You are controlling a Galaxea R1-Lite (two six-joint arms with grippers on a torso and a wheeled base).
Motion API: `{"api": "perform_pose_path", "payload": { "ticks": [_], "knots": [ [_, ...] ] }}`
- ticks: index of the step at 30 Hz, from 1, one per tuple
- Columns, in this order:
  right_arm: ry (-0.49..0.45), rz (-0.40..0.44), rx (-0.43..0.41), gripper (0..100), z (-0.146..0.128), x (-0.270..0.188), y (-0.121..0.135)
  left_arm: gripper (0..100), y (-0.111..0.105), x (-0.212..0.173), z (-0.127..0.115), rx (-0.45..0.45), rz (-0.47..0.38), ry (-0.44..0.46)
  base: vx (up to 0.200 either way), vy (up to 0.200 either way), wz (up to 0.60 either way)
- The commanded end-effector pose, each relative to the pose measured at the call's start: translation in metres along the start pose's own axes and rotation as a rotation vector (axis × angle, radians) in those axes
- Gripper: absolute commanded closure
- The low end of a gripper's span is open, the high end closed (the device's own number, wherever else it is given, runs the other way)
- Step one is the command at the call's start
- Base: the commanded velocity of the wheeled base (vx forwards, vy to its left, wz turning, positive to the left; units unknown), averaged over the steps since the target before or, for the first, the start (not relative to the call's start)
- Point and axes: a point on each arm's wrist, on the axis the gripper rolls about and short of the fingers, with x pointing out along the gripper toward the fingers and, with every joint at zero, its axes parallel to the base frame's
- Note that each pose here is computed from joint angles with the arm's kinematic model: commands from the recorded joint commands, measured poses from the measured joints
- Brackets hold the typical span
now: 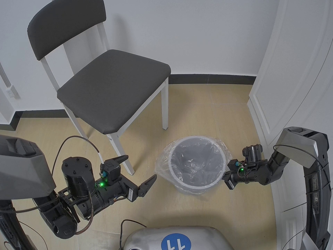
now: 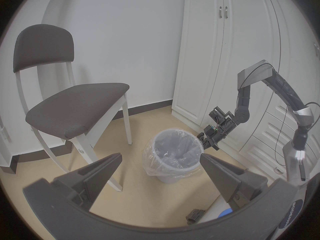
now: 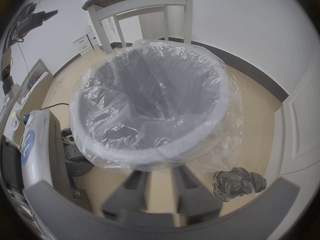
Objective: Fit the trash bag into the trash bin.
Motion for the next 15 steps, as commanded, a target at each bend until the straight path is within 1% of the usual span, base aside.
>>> {"api": "perform_pose_path", "payload": {
  "ticks": [1,7,10,12,15],
  "knots": [
    [-0.005,-0.005,-0.003,100,0.003,0.003,-0.004,0,0.001,0.001,-0.001,-0.001,0.003,0.001,0.0,0.0,0.0],
    [0.02,0.003,0.01,100,0.008,0.004,-0.012,0,0.003,0.002,-0.001,-0.004,0.012,0.002,0.0,0.0,0.0],
    [0.041,0.002,0.007,100,0.012,0.006,-0.022,0,0.003,0.002,-0.002,-0.003,0.012,0.004,0.0,0.0,0.0],
    [0.068,-0.01,-0.011,100,0.015,0.004,-0.038,0,0.004,0.002,-0.002,-0.005,0.013,0.005,0.0,0.0,0.0],
    [0.093,-0.016,-0.009,100,0.015,0.004,-0.047,0,0.005,0.002,-0.002,-0.005,0.016,0.006,0.0,0.0,0.0]
  ]
}}
